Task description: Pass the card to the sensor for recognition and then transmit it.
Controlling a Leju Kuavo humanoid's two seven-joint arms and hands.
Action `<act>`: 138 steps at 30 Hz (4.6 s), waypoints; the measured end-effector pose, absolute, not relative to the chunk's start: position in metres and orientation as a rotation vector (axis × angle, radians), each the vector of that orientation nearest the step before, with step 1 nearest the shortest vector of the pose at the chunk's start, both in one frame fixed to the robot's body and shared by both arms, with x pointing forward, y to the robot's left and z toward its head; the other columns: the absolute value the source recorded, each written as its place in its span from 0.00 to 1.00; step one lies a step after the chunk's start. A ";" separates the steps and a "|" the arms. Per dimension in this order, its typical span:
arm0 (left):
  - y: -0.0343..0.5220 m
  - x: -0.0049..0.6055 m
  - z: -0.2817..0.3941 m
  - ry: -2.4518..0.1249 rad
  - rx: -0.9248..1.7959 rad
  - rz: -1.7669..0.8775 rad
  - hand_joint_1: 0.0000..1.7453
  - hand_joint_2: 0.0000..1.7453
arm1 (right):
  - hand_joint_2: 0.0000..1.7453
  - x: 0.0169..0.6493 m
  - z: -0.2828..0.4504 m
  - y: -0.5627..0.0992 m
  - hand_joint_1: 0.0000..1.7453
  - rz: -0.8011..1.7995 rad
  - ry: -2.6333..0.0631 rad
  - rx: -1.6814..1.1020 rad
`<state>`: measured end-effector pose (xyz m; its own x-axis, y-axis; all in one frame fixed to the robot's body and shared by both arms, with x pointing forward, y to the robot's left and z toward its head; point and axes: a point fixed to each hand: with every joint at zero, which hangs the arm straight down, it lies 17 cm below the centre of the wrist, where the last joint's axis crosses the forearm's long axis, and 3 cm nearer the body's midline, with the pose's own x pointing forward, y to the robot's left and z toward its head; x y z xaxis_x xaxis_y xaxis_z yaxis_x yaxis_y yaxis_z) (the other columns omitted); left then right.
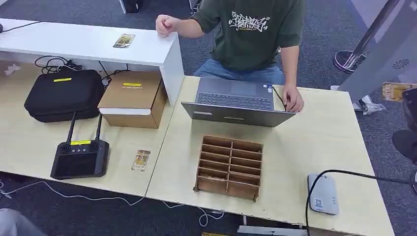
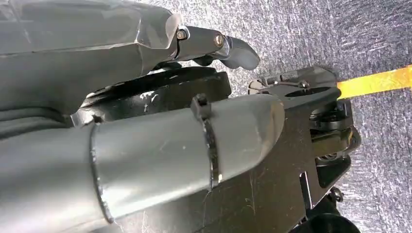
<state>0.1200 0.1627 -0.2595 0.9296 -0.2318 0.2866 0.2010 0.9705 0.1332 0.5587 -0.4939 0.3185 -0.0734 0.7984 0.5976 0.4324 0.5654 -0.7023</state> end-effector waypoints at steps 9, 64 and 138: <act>0.162 0.120 -0.259 -0.307 0.101 -0.219 0.00 0.00 | 1.00 0.538 0.291 -0.499 1.00 0.417 -1.674 -1.030; 0.162 0.116 -0.260 -0.319 0.091 -0.129 0.00 0.00 | 1.00 0.397 0.127 -0.425 1.00 0.493 -1.428 -0.706; 0.166 0.110 -0.262 -0.299 0.090 -0.113 0.00 0.00 | 1.00 0.406 0.064 -0.518 1.00 0.380 -1.257 -0.970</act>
<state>0.1098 0.1662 -0.2617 0.9493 -0.1242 0.2887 0.0975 0.9897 0.1053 0.4057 -0.5177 0.0636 0.3131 0.7179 0.6217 0.2536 0.5677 -0.7832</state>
